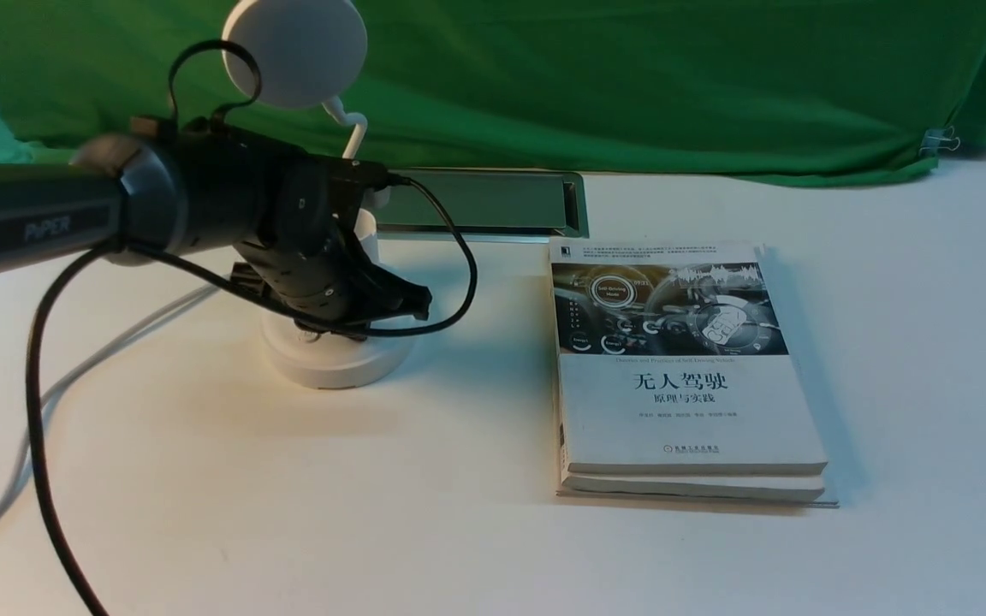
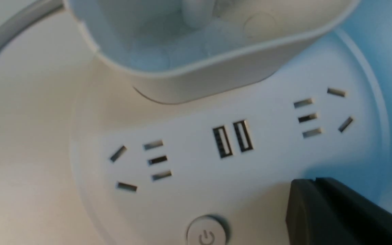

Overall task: Turn on the desk lamp on the white desktop with your hand.
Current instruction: 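Press the power button on the lamp base to turn the lamp on with the left gripper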

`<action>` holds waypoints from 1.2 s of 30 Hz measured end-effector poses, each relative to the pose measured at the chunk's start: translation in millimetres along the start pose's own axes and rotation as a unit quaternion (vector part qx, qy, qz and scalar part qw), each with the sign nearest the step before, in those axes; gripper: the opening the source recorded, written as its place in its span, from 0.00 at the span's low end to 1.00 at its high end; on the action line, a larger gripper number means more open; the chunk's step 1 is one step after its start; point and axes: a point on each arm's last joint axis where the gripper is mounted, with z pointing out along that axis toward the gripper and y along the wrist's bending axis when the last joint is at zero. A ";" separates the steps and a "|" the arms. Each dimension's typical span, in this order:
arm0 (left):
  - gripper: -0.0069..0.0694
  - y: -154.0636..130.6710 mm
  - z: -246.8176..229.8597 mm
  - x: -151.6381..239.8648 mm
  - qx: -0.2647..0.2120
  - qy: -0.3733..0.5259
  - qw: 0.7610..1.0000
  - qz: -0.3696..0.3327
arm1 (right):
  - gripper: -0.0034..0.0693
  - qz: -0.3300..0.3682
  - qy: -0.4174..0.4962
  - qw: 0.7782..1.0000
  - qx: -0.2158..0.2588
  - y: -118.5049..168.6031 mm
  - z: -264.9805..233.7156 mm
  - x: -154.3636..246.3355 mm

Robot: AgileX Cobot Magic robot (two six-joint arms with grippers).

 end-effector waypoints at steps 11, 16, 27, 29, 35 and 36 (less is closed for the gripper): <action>0.12 -1.4 -34.5 -1.6 0.009 -0.034 0.999 -0.007 | 0.38 0.000 0.000 1.000 0.000 0.0 0.0 0.0; 0.12 -1.4 -23.9 -2.5 0.009 -0.042 0.999 -0.004 | 0.38 0.000 0.000 1.000 0.000 0.0 0.0 0.0; 0.12 3.9 -11.2 -1.1 -0.004 -0.043 0.999 0.011 | 0.38 0.000 0.000 1.000 0.000 0.0 0.0 0.0; 0.12 3.9 -10.2 -1.1 -0.004 -0.043 0.999 0.011 | 0.38 0.000 0.000 1.000 0.000 0.0 0.0 0.0; 0.12 4.2 -7.8 -1.8 -0.003 -0.048 0.999 0.011 | 0.38 0.000 0.000 1.000 0.000 0.0 0.0 0.0; 0.12 4.1 -8.2 -1.9 -0.003 -0.049 0.999 0.010 | 0.38 0.000 0.000 1.000 0.000 0.0 0.0 0.0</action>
